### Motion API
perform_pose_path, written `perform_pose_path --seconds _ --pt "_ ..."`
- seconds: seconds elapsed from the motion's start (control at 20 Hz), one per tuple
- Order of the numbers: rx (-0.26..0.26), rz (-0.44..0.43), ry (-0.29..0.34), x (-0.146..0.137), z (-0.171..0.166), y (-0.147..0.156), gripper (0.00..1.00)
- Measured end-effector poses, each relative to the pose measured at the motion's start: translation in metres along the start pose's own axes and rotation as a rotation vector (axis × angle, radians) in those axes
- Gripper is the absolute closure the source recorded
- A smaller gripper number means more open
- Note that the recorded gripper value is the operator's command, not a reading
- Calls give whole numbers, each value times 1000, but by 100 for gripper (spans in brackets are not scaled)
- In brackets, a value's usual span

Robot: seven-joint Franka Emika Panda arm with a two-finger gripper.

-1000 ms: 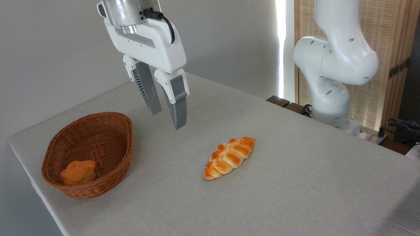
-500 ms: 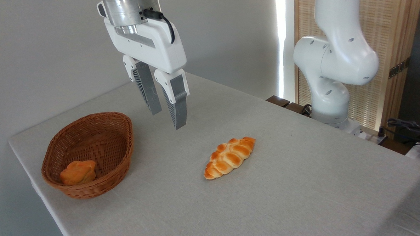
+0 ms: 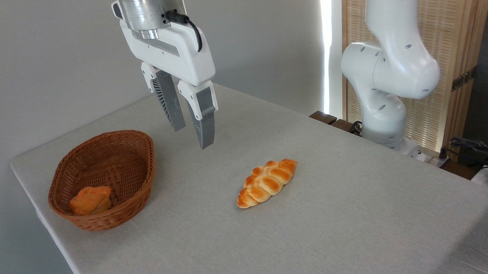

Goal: Put bread into the basket
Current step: 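Lower the open gripper down over the braided bread loaf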

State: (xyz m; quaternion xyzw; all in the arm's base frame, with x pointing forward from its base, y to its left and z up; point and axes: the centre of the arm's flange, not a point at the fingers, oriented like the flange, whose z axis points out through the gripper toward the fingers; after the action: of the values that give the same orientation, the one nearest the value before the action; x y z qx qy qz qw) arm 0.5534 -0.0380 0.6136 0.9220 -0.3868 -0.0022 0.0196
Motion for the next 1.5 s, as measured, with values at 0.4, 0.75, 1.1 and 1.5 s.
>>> perform_pose_path --seconds 0.4,0.75,1.1,1.5 --pt "-62 31 -67 5 58 23 0" --pt "-80 27 -38 -50 150 82 0" --pt "-86 34 -55 -60 179 95 0" --pt "-91 36 -63 -61 184 96 0"
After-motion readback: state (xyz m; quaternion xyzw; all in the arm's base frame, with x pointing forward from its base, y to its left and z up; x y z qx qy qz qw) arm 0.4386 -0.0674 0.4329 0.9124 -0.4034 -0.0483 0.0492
